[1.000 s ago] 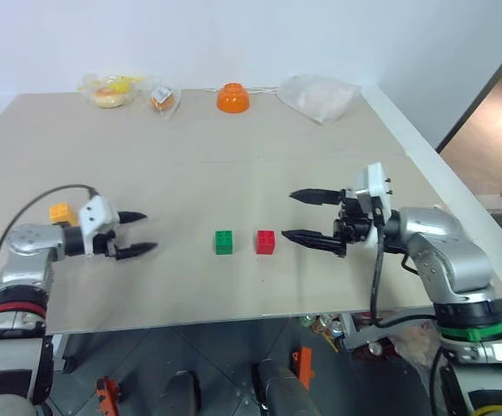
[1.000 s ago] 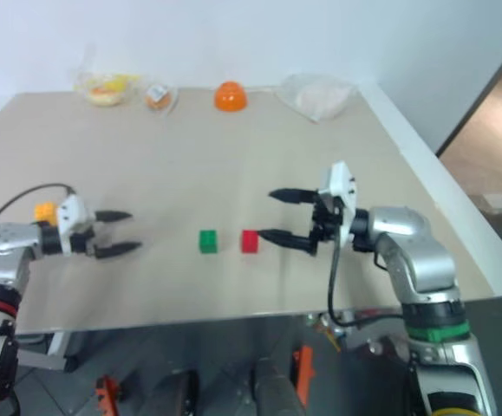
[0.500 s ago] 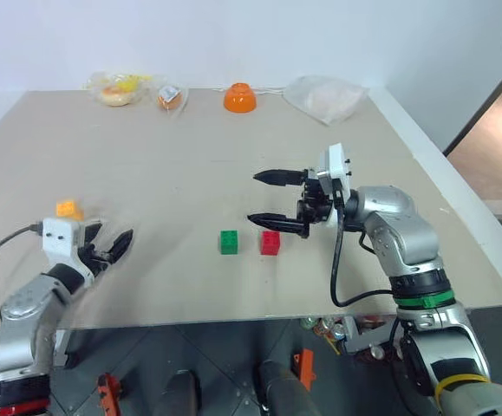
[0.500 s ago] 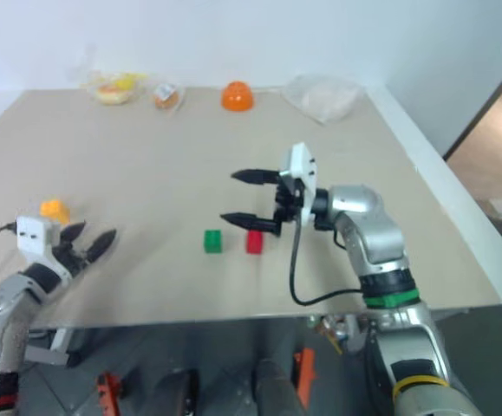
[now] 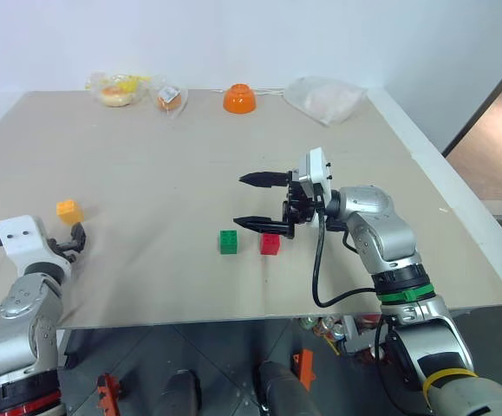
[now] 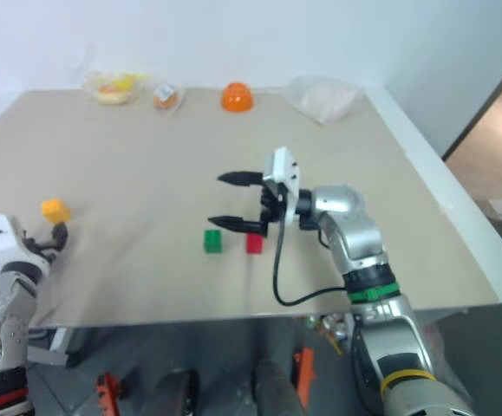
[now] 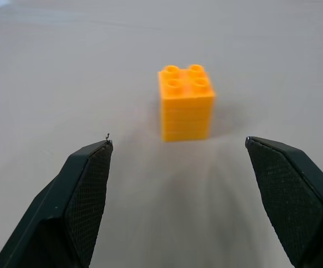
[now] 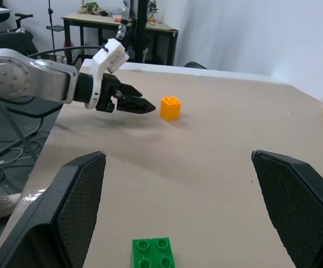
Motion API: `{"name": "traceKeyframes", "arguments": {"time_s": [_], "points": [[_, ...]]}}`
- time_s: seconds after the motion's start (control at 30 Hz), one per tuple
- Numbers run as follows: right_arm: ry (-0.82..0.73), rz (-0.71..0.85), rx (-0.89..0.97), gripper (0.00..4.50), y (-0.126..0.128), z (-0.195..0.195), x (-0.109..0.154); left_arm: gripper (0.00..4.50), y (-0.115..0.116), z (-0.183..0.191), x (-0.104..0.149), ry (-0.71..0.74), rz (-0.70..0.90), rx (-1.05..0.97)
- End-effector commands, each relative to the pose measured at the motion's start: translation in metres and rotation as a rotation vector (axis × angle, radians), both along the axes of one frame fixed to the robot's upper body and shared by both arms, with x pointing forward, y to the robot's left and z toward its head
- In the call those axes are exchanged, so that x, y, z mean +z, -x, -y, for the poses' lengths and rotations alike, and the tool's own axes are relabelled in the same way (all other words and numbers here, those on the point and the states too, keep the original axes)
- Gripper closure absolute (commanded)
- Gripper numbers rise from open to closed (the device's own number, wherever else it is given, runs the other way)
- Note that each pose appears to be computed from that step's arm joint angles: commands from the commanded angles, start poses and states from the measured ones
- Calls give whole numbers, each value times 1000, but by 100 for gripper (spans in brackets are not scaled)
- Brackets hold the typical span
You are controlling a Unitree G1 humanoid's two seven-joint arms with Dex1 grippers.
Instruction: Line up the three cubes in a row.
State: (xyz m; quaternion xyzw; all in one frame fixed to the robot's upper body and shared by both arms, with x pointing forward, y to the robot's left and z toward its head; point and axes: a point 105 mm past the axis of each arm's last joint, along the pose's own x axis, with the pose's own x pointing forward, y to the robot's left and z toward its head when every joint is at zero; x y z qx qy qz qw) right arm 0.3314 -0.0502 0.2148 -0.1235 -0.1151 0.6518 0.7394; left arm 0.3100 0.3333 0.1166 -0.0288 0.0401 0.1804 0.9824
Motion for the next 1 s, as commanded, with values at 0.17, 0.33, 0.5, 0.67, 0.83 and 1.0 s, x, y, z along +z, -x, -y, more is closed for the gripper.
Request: {"name": "traceKeyframes", "arguments": {"time_s": [0.17,0.33,0.5,0.67,0.83,1.0], "points": [[-14,52,6,15,5,-2,10,57,-16,-19,7,-48,-4,-1],[-20,53,0,15,7,0,11,57,-30,-16,2,-61,-32,-43],[-16,48,-9,15,8,4,11,57,-39,6,3,-49,-20,-115],[-15,46,-13,15,8,6,10,57,-39,8,-3,-47,-33,-109],[-16,45,-18,15,6,6,10,57,-40,-1,-1,-57,-35,-42],[-17,42,-22,15,5,5,9,57,-44,-7,0,-63,-38,-7]]}}
